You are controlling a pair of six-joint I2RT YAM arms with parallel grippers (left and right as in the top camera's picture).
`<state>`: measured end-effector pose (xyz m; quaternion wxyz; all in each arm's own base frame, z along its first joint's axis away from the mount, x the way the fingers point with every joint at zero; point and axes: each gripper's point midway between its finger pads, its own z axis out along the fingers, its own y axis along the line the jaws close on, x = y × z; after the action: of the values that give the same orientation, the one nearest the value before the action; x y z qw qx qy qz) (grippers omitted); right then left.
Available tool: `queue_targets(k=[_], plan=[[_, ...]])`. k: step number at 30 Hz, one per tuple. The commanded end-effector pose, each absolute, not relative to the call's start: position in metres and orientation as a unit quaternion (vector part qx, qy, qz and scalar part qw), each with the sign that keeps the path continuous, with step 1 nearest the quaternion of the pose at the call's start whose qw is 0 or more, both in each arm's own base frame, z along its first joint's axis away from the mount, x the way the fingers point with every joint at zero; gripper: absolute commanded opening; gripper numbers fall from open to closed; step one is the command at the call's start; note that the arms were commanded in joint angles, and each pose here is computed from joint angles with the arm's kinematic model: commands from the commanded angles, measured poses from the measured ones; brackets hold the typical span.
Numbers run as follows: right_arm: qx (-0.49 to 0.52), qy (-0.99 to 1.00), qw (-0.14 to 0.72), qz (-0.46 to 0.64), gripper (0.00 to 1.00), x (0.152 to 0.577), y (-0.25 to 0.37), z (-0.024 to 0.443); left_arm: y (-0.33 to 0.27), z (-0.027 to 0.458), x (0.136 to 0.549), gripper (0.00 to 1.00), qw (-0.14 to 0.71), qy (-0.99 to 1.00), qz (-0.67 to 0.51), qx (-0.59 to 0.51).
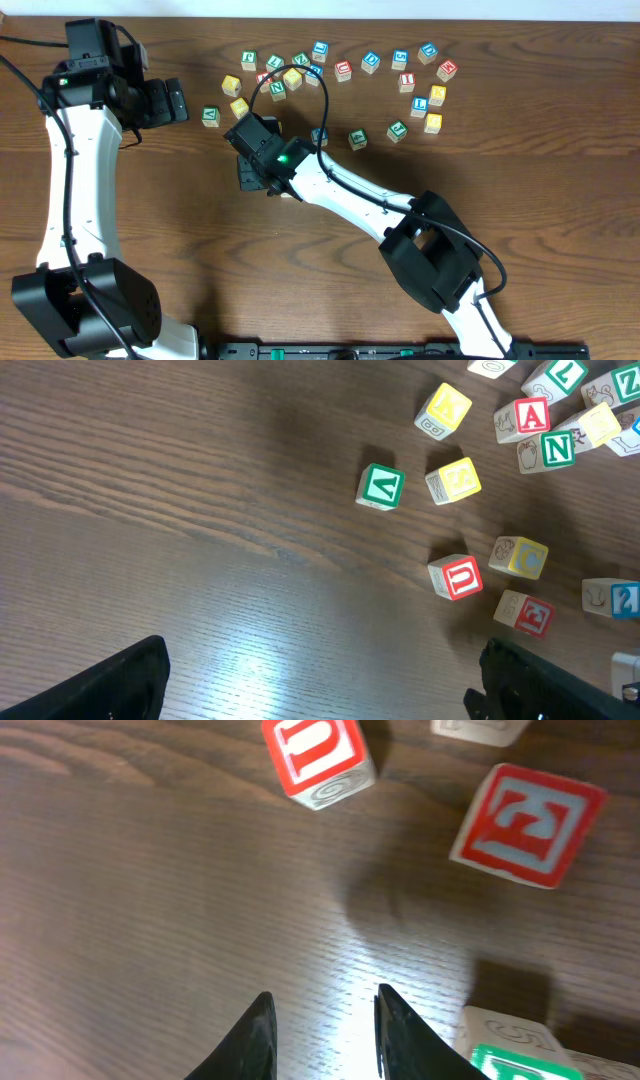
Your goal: Spell out ROBOT
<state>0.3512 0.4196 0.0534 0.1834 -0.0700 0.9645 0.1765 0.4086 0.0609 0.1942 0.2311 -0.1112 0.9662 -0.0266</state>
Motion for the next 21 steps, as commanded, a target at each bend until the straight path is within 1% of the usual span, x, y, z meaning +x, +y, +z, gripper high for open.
queue_targets(k=[1, 6, 16, 19, 21], plan=[[-0.048, 0.967, 0.193, 0.158, 0.27, 0.359, 0.416, 0.044, 0.061, 0.208, 0.411, 0.98, 0.248, 0.962, -0.029, -0.109], [-0.041, 0.973, 0.177, 0.141, 0.27, 0.357, 0.409, 0.03, 0.061, 0.208, 0.411, 0.98, 0.248, 0.962, -0.029, -0.109], [-0.018, 0.983, 0.148, 0.107, 0.25, 0.358, 0.38, 0.021, 0.061, 0.208, 0.411, 0.98, 0.248, 0.962, -0.029, -0.109], [-0.012, 0.985, 0.141, 0.101, 0.24, 0.359, 0.373, 0.02, 0.061, 0.208, 0.411, 0.98, 0.248, 0.962, -0.029, -0.109], [-0.015, 0.985, 0.132, 0.107, 0.22, 0.358, 0.373, 0.019, 0.061, 0.208, 0.411, 0.98, 0.248, 0.962, -0.029, -0.109]])
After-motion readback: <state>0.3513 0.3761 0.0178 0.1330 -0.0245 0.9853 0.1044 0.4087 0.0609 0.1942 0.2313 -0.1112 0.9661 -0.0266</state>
